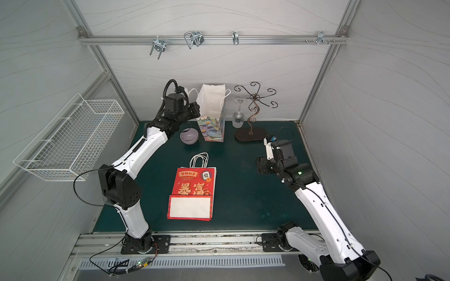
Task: Put away the paper bag
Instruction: Pick up the paper bag from the center of the board.
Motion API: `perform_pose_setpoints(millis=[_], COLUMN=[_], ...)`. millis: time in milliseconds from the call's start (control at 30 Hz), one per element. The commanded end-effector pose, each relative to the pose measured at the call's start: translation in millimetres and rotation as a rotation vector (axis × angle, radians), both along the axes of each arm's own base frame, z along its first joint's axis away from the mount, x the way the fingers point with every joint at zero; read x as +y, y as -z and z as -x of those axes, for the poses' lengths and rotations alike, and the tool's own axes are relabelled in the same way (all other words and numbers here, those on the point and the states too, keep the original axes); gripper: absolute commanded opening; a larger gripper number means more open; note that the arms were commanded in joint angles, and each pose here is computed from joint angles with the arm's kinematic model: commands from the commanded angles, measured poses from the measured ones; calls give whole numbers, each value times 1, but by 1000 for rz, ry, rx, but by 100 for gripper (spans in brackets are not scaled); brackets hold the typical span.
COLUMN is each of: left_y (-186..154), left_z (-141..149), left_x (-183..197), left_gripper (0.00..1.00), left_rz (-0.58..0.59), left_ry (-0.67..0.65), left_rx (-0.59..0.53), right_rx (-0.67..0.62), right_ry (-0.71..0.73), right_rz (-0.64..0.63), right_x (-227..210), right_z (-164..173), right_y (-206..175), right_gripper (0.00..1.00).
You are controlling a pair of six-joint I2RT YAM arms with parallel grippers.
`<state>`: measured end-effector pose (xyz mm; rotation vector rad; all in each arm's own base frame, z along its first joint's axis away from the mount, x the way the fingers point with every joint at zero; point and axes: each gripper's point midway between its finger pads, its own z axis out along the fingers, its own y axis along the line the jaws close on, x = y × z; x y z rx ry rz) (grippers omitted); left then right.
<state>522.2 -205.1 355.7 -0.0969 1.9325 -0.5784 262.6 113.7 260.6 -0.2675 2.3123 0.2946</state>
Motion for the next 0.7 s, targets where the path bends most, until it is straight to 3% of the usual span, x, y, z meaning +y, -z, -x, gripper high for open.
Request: perform_pose_setpoints(millis=[0, 400, 667], left_y=[-45, -45, -26], left_z=[19, 110, 166], left_x=[3, -24, -54], left_gripper=[0, 0, 0], left_rz=[16, -10, -18], left_ry=[55, 432, 793], left_rx=[-120, -121, -104], right_rx=[-47, -80, -156], right_ry=[3, -38, -261], right_rz=[24, 31, -119], right_x=[-10, -20, 1], right_z=[8, 32, 43], right_y=[-14, -19, -35], right_gripper=[69, 69, 70])
